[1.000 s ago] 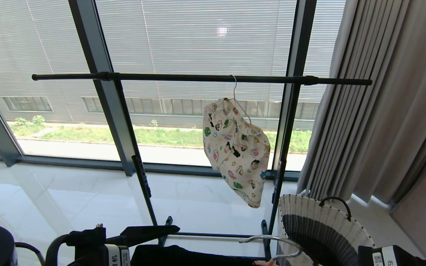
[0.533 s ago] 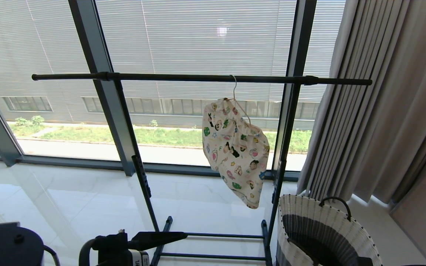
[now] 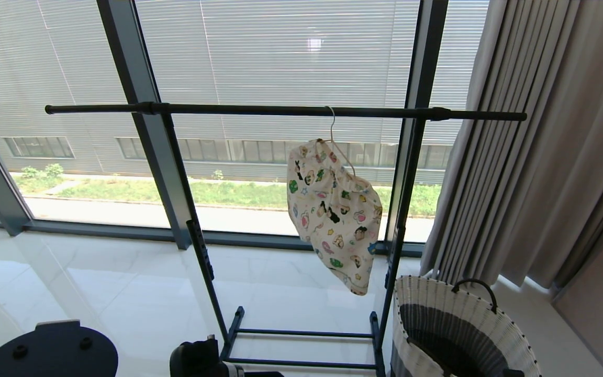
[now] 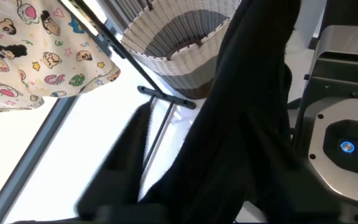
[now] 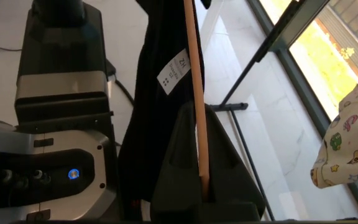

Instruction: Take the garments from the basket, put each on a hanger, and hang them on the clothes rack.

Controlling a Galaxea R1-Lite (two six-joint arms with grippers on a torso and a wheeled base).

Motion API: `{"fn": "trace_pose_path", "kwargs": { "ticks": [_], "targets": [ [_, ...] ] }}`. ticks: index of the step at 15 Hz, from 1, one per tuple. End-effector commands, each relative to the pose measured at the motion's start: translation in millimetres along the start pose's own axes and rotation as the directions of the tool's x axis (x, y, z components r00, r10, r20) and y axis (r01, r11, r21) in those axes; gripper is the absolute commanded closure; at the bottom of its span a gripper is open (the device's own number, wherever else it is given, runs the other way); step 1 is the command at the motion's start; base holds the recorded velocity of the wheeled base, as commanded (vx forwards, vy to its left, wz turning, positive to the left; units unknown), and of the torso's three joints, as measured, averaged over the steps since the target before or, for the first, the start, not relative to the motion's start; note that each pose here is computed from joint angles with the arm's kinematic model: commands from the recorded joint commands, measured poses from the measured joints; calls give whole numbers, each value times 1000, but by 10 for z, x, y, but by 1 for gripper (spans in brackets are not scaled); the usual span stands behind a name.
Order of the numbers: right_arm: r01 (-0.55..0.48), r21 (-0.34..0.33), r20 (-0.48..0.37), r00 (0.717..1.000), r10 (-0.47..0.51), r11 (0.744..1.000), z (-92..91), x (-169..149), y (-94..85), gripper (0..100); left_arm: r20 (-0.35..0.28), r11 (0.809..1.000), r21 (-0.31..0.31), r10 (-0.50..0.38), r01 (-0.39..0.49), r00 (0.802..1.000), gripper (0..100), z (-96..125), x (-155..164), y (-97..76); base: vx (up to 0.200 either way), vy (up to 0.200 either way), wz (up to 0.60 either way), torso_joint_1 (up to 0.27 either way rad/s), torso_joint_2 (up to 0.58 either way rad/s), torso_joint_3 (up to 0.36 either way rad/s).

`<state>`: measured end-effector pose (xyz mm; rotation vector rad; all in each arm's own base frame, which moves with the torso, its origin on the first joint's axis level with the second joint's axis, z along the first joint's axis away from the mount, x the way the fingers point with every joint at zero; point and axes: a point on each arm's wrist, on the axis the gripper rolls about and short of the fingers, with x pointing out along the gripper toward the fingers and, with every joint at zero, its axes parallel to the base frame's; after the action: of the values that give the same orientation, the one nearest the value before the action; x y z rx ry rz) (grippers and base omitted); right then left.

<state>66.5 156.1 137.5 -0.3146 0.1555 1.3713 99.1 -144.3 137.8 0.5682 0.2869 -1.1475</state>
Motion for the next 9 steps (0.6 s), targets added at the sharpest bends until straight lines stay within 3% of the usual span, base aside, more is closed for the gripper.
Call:
{"fn": "trace_pose_path", "kwargs": {
  "ticks": [1,5,6,9],
  "targets": [
    [-7,-2,-2,1000,7,1000,-5,5,10,100,-8,1000,-1,-3,3,1000,100,-8,17,-1,0,0,0,0,0,0],
    [-4,-1,-4,1000,4,1000,-14,-4,13,100,-11,1000,-3,-4,4,1000,100,-13,20,-3,0,0,0,0,0,0],
    [-4,-1,-6,1000,4,1000,-18,-5,14,0,-11,1000,-3,-3,3,1000,100,-14,20,-3,0,0,0,0,0,0],
    [1,-1,-4,1000,-1,1000,-15,-11,11,0,-15,1000,-6,-2,1,1000,100,-23,19,-3,0,0,0,0,0,0]
  ]
}}
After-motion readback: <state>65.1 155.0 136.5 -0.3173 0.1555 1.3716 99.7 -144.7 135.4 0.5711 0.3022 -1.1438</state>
